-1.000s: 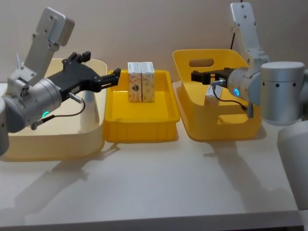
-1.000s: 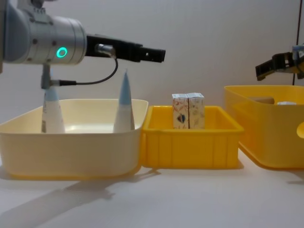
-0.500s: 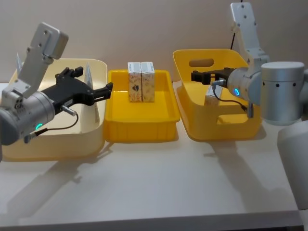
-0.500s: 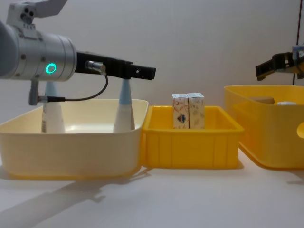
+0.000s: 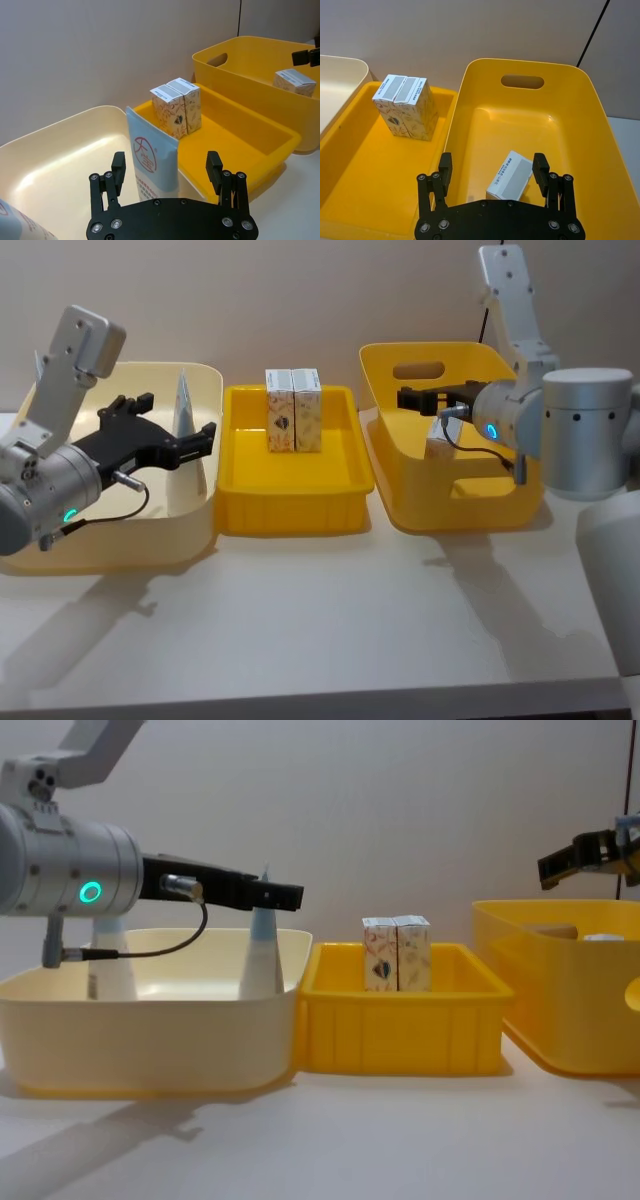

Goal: Bimanual collaborative sorting of washing and personal care products

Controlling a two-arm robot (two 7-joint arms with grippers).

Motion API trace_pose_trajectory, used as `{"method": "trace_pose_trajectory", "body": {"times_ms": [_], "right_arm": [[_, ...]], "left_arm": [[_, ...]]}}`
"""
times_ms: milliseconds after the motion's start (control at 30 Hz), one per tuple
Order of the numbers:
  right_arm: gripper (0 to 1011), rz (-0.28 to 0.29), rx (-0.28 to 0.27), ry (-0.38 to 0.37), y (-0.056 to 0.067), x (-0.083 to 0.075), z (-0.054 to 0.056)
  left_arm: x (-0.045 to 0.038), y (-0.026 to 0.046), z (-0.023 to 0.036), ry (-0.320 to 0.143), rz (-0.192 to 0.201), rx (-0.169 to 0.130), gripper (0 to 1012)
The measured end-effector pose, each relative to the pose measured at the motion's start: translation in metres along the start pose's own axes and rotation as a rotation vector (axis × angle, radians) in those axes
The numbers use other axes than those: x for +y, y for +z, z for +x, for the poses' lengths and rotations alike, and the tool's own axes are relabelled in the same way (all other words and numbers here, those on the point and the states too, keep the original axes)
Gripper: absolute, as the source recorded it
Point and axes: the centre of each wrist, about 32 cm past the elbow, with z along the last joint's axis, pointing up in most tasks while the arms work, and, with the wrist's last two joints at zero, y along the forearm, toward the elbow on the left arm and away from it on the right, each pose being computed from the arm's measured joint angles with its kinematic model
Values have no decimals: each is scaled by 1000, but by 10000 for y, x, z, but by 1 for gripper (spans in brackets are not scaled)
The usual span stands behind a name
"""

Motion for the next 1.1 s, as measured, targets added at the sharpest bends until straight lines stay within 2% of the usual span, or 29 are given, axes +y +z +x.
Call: {"method": "trace_pose_trajectory", "body": {"times_ms": [233, 533, 967, 1100], "right_arm": [[1001, 0, 0, 0, 0, 0, 0], [1001, 0, 0, 0, 0, 0, 0], [1001, 0, 0, 0, 0, 0, 0], [1001, 0, 0, 0, 0, 0, 0]], "left_arm": [[-67, -87, 51, 14, 2, 15, 1002], [-179, -154, 119, 9, -4, 26, 1002], [-321, -211, 168, -1, -9, 11, 1002], [-342, -220, 173, -1, -9, 6, 1002]]}}
